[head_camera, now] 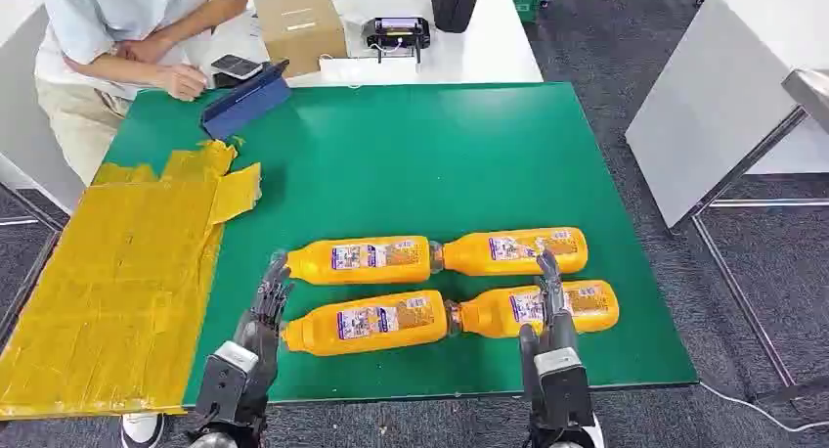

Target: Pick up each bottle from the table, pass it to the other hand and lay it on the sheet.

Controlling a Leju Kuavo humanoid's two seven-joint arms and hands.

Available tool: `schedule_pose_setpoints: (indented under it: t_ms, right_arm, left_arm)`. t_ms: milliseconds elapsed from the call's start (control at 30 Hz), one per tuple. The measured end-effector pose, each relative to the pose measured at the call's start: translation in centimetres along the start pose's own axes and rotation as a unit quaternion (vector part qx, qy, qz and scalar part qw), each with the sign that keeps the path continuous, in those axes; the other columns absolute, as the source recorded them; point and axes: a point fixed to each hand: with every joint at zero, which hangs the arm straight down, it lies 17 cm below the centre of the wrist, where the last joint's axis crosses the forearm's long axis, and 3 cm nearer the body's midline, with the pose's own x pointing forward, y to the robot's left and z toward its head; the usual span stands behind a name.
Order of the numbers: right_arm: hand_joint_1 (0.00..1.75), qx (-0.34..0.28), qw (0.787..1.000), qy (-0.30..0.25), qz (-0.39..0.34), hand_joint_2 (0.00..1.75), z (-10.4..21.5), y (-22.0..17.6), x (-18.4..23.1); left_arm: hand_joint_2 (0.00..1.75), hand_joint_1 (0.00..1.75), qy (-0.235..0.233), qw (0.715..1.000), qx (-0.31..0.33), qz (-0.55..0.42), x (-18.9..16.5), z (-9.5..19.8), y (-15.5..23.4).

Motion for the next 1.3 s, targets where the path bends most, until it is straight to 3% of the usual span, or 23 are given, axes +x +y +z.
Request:
schedule_pose_setpoints:
  t_ms: [500,533,567,600,633,667,700,1233,1300]
  right_arm:
    - [0.00,0.000,1.000,0.000,0.000,0.00,0.0,0.0,0.0]
    - [0.00,0.000,1.000,0.000,0.000,1.75,0.0,0.0,0.0]
    - [0.02,0.000,1.000,0.000,0.000,1.75,0.0,0.0,0.0]
    - [0.45,0.000,1.000,0.000,0.000,1.75,0.0,0.0,0.0]
    - [1.40,0.000,1.000,0.000,0.000,1.75,0.0,0.0,0.0]
    - [1.66,0.000,1.000,0.000,0.000,1.75,0.0,0.0,0.0]
    - [1.75,0.000,1.000,0.000,0.000,1.75,0.0,0.0,0.0]
    - [1.75,0.002,1.000,0.000,-0.003,1.75,0.0,0.1,0.0]
    - [1.75,0.038,0.995,-0.019,-0.086,1.75,0.3,1.7,1.4]
  left_arm:
    - [0.00,0.00,0.000,1.000,0.000,0.000,0.0,0.0,0.0]
    - [1.75,0.00,0.000,1.000,0.000,0.000,0.0,0.0,0.0]
    - [1.75,0.35,0.000,1.000,0.000,0.000,0.0,0.0,0.0]
    - [1.75,1.75,0.000,1.000,0.000,0.000,0.0,0.0,0.0]
    - [1.75,1.75,0.000,1.000,0.000,0.000,0.0,0.0,0.0]
    - [1.75,1.75,0.000,1.000,0.000,0.000,0.0,0.0,0.0]
    - [1.75,1.75,0.000,1.000,0.000,0.000,0.0,0.0,0.0]
    - [1.75,1.75,-0.002,1.000,0.001,0.000,0.1,0.0,0.0]
    - [1.75,1.75,-0.043,0.998,0.037,0.009,1.6,0.9,1.3]
